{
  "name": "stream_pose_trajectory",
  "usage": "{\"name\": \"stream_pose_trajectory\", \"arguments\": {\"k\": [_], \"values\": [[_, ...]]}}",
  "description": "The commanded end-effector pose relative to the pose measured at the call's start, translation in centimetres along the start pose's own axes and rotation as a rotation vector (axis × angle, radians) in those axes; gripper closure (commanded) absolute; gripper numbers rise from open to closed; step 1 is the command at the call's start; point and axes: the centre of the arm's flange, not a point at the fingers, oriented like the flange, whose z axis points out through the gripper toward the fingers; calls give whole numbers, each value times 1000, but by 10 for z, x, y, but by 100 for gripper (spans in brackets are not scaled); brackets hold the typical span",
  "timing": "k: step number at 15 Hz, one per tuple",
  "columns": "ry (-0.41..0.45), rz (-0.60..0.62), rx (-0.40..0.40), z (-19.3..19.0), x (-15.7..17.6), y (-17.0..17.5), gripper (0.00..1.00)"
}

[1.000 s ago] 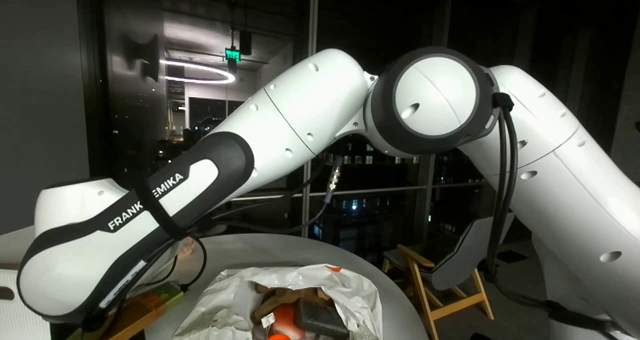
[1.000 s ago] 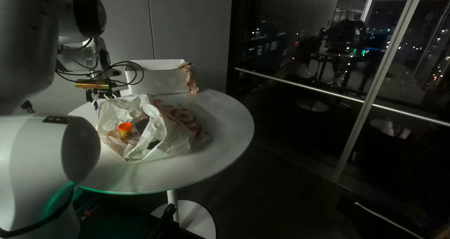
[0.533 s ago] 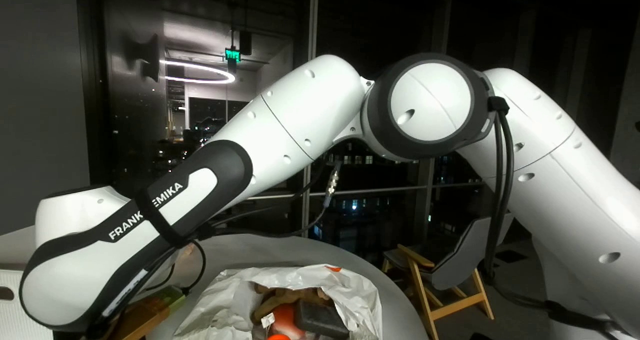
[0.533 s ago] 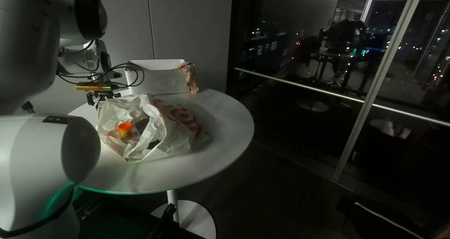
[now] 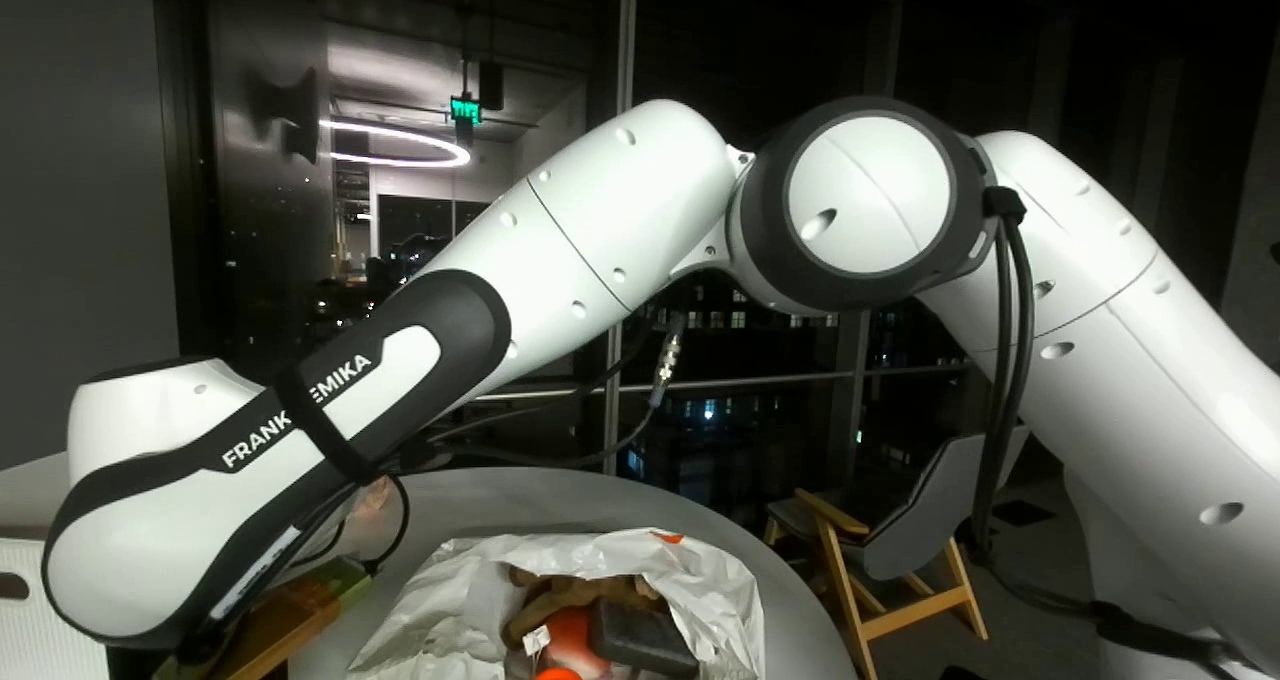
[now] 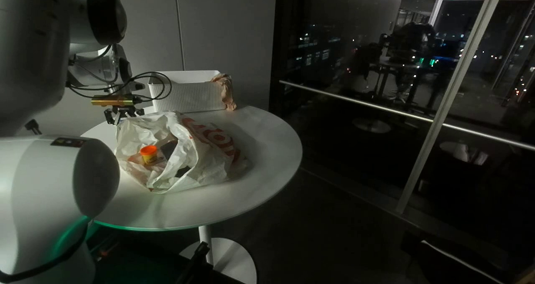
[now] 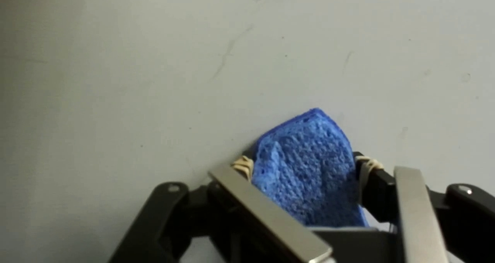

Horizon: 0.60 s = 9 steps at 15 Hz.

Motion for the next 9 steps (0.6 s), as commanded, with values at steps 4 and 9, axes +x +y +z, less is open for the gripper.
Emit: {"name": "stream_pose_trajectory", "arguments": {"k": [4,9], "values": [[8,63,-45,-50,-30,26,69],[-23,106,-49,-74,-49,43,76]]}}
